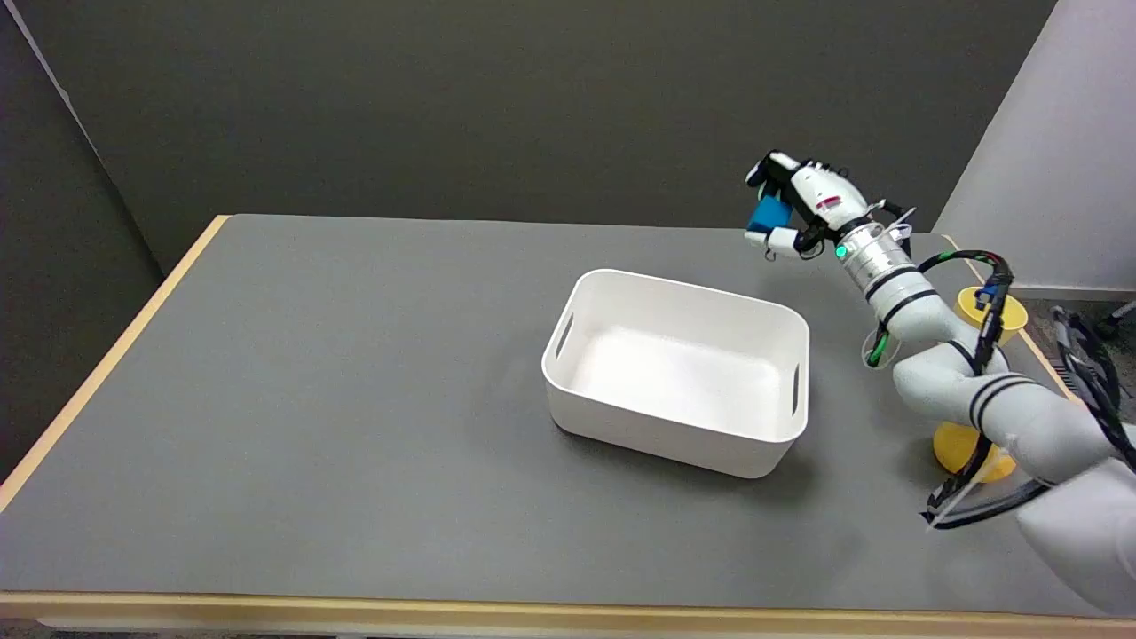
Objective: Place the cube into the white box.
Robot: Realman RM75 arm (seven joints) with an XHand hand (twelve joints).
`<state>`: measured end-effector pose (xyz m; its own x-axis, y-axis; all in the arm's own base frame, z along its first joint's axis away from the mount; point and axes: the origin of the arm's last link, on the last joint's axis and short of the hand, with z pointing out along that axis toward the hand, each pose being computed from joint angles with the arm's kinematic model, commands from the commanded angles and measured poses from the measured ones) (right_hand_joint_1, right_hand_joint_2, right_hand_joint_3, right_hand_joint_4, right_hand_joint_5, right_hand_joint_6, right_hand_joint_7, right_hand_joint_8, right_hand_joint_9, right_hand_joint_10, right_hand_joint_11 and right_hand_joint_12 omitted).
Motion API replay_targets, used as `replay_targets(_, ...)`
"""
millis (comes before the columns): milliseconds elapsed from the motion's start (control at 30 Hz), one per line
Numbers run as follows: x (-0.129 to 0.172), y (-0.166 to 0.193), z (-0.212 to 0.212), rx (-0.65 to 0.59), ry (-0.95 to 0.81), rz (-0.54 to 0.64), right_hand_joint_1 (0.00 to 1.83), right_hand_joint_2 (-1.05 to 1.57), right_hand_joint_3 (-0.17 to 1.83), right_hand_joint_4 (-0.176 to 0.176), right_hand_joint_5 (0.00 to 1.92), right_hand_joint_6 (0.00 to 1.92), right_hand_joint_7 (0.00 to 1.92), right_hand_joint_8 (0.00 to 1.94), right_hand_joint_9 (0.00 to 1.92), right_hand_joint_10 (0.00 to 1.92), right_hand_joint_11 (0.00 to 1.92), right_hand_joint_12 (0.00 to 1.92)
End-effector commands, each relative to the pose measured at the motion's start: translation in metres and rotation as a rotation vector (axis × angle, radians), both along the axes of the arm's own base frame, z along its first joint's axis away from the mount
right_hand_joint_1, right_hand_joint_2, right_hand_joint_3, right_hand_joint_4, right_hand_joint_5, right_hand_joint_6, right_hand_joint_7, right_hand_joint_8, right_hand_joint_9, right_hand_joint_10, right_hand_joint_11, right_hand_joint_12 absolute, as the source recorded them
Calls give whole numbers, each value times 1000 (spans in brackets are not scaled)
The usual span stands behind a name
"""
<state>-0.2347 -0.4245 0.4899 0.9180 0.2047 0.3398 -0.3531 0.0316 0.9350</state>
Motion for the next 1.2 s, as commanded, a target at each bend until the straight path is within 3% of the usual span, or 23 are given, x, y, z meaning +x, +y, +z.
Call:
replay_targets(33, 92, 105, -36, 220, -50, 544, 1458, 1062, 507, -84, 297, 1177, 574, 1615, 603, 1878, 208, 1920)
replay_targets(200, 82, 133, -74, 359, -125, 584, 1464, 1018, 570, -70, 310, 1238, 602, 1595, 627, 1869, 279, 1921)
replay_targets(400, 57, 146, -106, 432, -235, 524, 1480, 926, 677, -38, 364, 1274, 682, 1525, 691, 1812, 384, 1921)
replay_targets(900, -9, 121, -149, 381, -276, 173, 1485, 896, 713, -23, 386, 1268, 702, 1515, 716, 1787, 379, 1921)
replay_targets(1200, -30, 128, -175, 432, -283, 97, 1486, 891, 719, -27, 391, 1259, 705, 1514, 720, 1784, 354, 1921)
